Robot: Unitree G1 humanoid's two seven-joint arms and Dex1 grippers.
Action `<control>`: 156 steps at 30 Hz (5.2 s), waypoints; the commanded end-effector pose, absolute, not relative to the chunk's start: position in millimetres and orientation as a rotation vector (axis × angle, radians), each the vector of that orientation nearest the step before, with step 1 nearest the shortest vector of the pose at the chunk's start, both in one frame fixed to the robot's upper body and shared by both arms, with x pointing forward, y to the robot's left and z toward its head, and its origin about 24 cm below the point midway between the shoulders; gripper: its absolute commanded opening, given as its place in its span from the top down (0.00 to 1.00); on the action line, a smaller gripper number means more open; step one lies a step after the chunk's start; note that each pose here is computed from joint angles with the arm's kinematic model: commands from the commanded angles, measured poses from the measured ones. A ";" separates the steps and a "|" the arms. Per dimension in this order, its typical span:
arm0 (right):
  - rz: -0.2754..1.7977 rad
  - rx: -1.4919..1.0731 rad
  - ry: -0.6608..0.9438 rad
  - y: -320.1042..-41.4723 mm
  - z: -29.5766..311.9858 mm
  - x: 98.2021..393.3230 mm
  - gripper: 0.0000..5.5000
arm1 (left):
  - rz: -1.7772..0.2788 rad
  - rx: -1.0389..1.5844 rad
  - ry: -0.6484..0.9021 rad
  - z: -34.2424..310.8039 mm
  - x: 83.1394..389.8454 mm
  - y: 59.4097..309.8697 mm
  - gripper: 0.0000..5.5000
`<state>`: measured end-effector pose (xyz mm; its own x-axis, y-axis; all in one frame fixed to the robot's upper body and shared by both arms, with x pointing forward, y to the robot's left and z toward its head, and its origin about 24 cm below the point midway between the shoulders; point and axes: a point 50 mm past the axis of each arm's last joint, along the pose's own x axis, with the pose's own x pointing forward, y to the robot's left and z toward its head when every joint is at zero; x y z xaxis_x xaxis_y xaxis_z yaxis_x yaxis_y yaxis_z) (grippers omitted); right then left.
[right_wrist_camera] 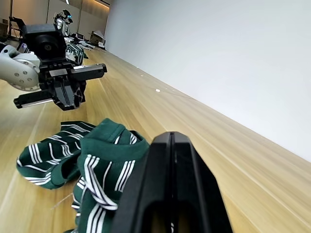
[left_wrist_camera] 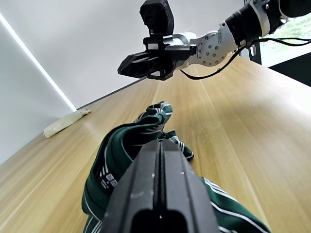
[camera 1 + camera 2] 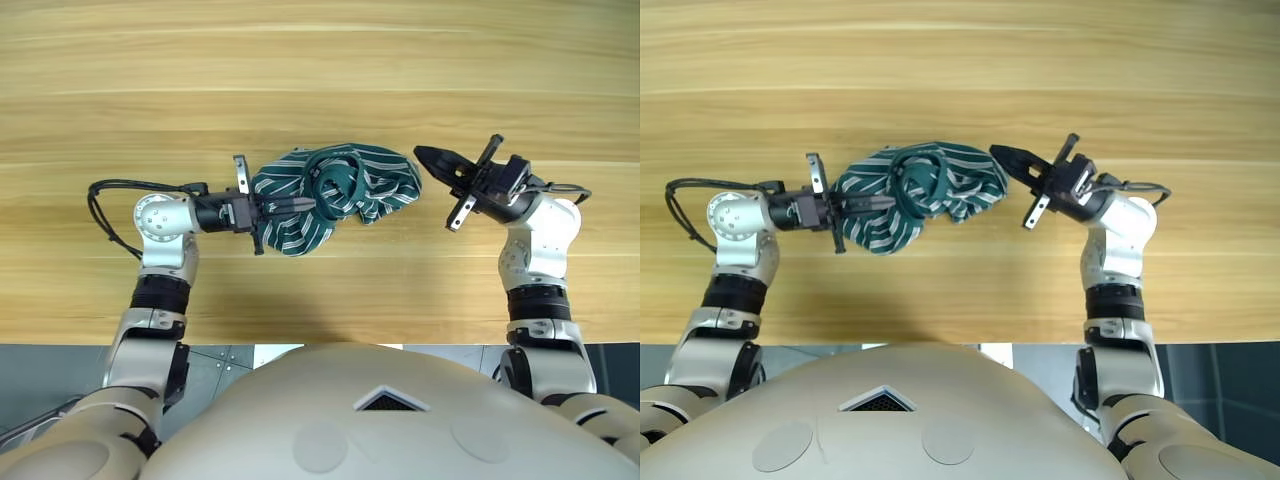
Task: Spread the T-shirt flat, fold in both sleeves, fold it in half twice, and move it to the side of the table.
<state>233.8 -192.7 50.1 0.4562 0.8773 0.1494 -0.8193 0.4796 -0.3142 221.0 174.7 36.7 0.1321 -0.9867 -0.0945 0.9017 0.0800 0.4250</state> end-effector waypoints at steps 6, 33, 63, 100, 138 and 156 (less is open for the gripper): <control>1.091 -0.243 -0.286 -190.6 51.4 229.6 1.00 | -1.460 0.469 -0.225 32.9 215.0 168.2 1.00; 0.942 -0.746 0.423 -202.9 -54.0 248.3 1.00 | -1.472 1.044 0.235 -4.1 210.0 228.0 1.00; 1.211 -0.413 0.001 -197.4 25.9 216.9 0.91 | -1.499 0.762 0.010 28.7 214.9 203.3 0.92; 1.112 -0.516 0.044 -193.6 12.9 228.8 0.80 | -1.469 0.956 0.174 -11.7 217.4 203.0 0.86; 0.580 -0.836 -0.718 -291.4 280.7 263.3 1.00 | -0.804 1.118 -0.889 283.2 278.6 248.0 1.00; 1.268 -0.660 -0.892 -276.7 245.2 83.1 1.00 | -1.399 0.869 -1.055 246.2 103.2 256.8 1.00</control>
